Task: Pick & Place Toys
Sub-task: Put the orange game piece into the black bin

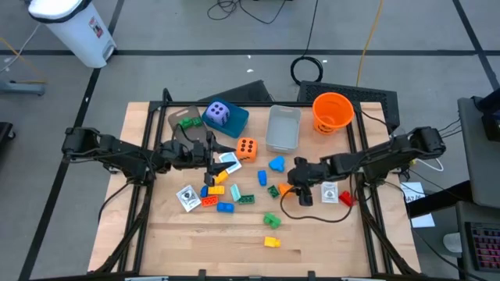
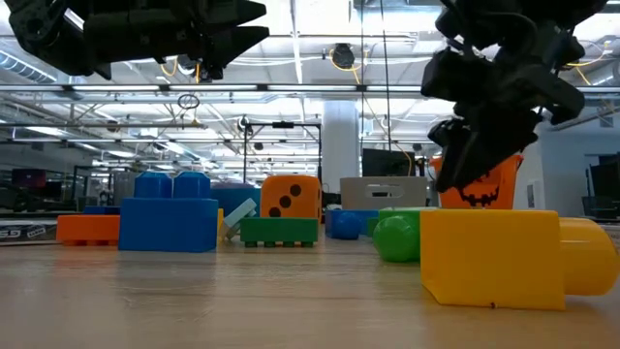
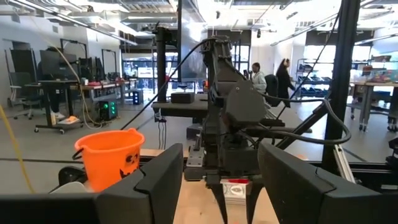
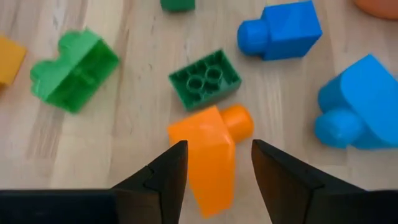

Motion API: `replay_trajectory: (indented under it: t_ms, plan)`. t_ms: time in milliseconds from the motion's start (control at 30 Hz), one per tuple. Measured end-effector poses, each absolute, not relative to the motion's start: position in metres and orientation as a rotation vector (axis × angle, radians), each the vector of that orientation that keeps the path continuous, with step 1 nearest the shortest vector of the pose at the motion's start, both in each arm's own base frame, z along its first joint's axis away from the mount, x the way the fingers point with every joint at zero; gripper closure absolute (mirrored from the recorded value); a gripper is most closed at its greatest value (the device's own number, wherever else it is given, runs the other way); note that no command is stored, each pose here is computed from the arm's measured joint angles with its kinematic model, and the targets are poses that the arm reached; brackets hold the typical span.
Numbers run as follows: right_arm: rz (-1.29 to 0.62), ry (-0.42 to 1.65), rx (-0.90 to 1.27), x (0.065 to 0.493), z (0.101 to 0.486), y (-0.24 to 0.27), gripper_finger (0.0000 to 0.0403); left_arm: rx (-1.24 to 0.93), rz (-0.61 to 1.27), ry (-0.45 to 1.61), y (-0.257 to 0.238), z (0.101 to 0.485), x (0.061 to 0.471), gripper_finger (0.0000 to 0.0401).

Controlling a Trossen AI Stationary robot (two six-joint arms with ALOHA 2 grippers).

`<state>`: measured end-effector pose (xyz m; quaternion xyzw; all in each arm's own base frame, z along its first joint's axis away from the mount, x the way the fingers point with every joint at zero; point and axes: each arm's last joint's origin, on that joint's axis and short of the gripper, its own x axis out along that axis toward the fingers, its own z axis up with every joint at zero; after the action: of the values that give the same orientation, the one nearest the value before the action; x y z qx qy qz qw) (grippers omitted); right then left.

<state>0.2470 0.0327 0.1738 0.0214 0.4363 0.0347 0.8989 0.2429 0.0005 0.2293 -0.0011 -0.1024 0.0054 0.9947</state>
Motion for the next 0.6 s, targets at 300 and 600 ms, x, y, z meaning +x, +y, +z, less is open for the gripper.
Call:
replay_trajectory:
  t_ms: [300, 600]
  plan:
    - [0.098, 0.921, -0.014, 0.2458, 0.1726, 0.0297, 0.0301, -0.008, 0.023, -0.182, 0.0034, 0.2271, 0.2433, 0.0187]
    - [0.138, 0.924, 0.102, 0.2460, 0.1732, 0.0334, 0.0320, -0.004, 0.023, -0.179, 0.0034, 0.2268, 0.2434, 0.0187]
